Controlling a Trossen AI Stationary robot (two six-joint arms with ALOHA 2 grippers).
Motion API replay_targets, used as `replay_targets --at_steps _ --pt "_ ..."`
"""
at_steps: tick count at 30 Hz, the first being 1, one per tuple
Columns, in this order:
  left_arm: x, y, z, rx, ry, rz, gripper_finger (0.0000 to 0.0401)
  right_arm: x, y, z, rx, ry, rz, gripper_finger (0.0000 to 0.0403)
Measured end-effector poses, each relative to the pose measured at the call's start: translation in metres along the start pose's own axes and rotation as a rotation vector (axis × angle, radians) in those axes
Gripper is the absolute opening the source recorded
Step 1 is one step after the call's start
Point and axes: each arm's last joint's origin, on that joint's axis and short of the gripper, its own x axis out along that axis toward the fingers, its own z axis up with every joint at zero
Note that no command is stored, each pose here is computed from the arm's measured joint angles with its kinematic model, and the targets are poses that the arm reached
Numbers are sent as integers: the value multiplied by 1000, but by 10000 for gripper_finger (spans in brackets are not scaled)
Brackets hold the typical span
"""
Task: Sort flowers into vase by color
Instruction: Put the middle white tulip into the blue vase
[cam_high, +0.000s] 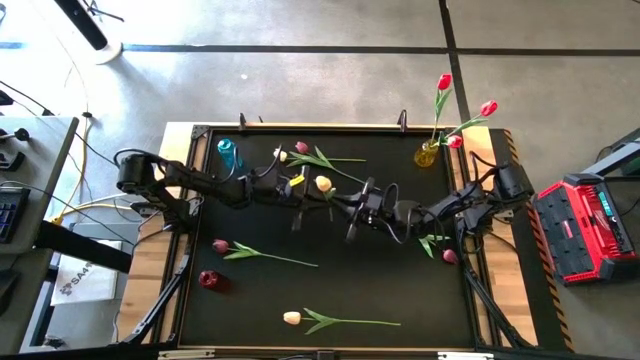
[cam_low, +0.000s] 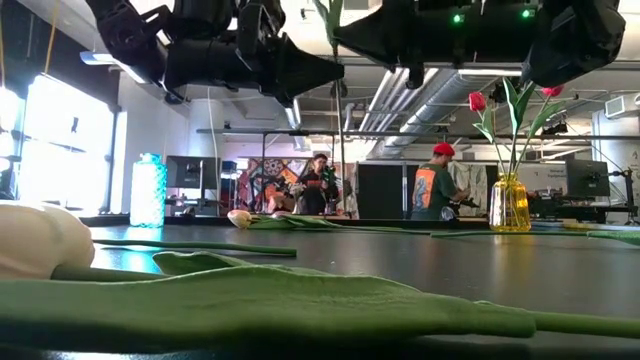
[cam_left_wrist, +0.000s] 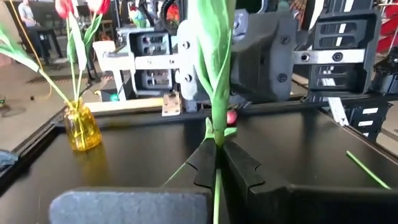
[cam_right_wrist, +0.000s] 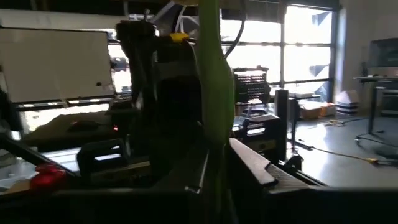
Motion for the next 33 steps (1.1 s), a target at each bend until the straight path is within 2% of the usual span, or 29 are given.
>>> replay_targets --at_steps 4,9,11,15,18,24,28,33 --pt "-7 7 2 -22 59 38 1 -4 3 0 -36 14 -95 69" --pt "-32 22 18 16 175 232 0 -12 8 0 -51 50 -315 98" --pt "-46 29 29 23 193 300 0 -16 10 -2 -66 75 -366 105" --pt "-84 45 53 29 195 417 0 -22 18 -8 -55 123 -363 110" --pt "-118 54 71 30 176 544 0 -25 21 -16 -46 174 -356 110" --pt "-181 58 94 24 148 806 0 -30 20 -31 -16 263 -381 110" --pt "-206 51 99 -12 130 870 0 -29 15 -37 12 299 -409 110" --pt "-219 45 100 -28 129 902 0 -28 10 -41 32 319 -416 110"
